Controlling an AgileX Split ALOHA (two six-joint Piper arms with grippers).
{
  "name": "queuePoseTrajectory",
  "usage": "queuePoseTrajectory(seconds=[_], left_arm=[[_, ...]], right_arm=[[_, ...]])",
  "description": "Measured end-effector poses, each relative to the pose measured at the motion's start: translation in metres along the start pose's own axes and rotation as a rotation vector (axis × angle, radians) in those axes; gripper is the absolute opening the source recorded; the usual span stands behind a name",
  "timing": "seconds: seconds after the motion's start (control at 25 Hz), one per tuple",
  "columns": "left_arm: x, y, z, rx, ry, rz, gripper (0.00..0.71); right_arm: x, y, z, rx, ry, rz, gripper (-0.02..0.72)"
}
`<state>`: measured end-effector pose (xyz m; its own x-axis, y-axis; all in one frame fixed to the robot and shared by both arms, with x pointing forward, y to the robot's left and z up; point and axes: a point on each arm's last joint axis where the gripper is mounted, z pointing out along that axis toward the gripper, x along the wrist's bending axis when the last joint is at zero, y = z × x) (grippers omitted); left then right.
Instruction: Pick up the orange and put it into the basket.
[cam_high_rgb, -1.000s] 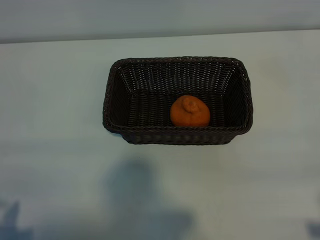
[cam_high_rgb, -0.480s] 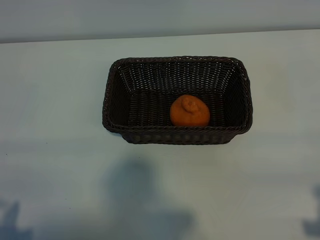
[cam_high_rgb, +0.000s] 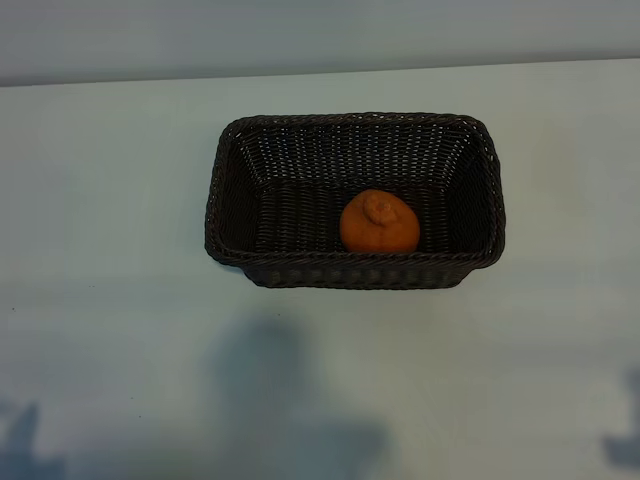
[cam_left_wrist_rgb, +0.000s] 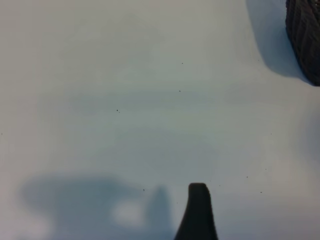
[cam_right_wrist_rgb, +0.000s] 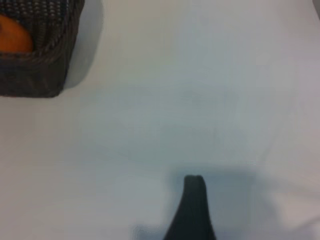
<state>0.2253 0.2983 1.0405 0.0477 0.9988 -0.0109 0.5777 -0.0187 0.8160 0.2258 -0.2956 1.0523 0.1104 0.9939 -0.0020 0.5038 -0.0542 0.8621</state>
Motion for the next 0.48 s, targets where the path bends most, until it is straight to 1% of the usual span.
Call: queuePoseTrajectory(seconds=[0.48], left_arm=[[0.0, 0.0, 0.0, 0.0, 0.0, 0.001, 0.593]], right_arm=[[0.0002, 0.0005, 0.0006, -0.007, 0.002, 0.001, 0.581]])
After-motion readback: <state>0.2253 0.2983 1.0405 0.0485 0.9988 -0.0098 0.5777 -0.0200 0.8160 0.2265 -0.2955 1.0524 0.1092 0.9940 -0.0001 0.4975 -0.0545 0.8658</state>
